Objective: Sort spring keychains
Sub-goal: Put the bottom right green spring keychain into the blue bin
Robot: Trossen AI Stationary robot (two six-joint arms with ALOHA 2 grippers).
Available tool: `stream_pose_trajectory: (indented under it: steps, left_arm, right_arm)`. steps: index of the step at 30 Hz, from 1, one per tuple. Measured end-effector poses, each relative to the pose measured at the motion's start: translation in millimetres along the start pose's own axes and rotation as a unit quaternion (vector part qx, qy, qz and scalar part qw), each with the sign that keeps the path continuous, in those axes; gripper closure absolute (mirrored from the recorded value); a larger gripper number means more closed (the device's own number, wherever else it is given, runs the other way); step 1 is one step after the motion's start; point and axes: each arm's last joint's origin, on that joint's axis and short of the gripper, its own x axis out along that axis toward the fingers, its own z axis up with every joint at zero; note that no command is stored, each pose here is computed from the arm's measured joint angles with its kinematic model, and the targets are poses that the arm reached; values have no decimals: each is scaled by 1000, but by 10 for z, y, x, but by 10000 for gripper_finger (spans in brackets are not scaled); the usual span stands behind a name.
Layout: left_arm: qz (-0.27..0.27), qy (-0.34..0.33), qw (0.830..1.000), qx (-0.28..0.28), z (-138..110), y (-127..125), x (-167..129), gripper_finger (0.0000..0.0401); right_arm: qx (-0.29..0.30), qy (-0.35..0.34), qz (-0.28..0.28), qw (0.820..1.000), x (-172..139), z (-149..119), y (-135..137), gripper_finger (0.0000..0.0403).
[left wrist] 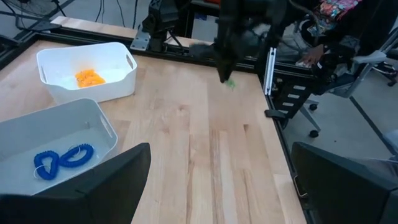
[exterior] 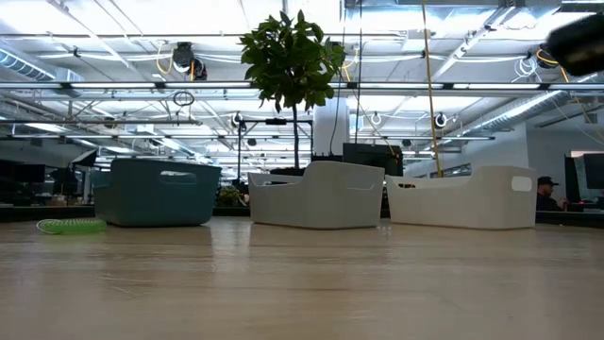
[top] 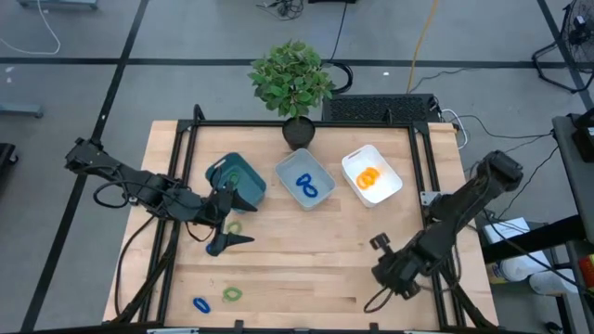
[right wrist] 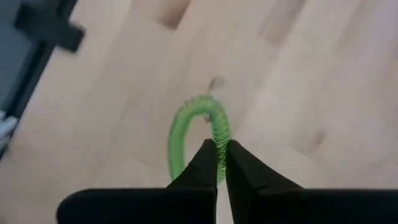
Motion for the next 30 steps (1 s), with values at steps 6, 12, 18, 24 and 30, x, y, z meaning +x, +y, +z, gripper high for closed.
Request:
stream_pose_trajectory:
  steps: [6,12,18,24,30]
  left_arm:
    - [0,-1,1000,0,1,0,0,4]
    - [-1,-3,1000,-1,5,-1,0,4]
    - [23,-12,1000,-3,13,14,0,4]
    - [53,-25,998,12,22,30,-1,4]
    - [66,-63,996,26,100,42,1,4]
  right_arm:
    - [57,-96,-37,993,-364,-17,-115,402]
    - [93,-206,-67,972,-640,6,-164,403]
    - [131,-279,-136,942,-819,-7,-230,403]
    - [152,-348,-208,901,-934,50,-268,403]
    - [143,-408,-260,864,-1046,174,-320,403]
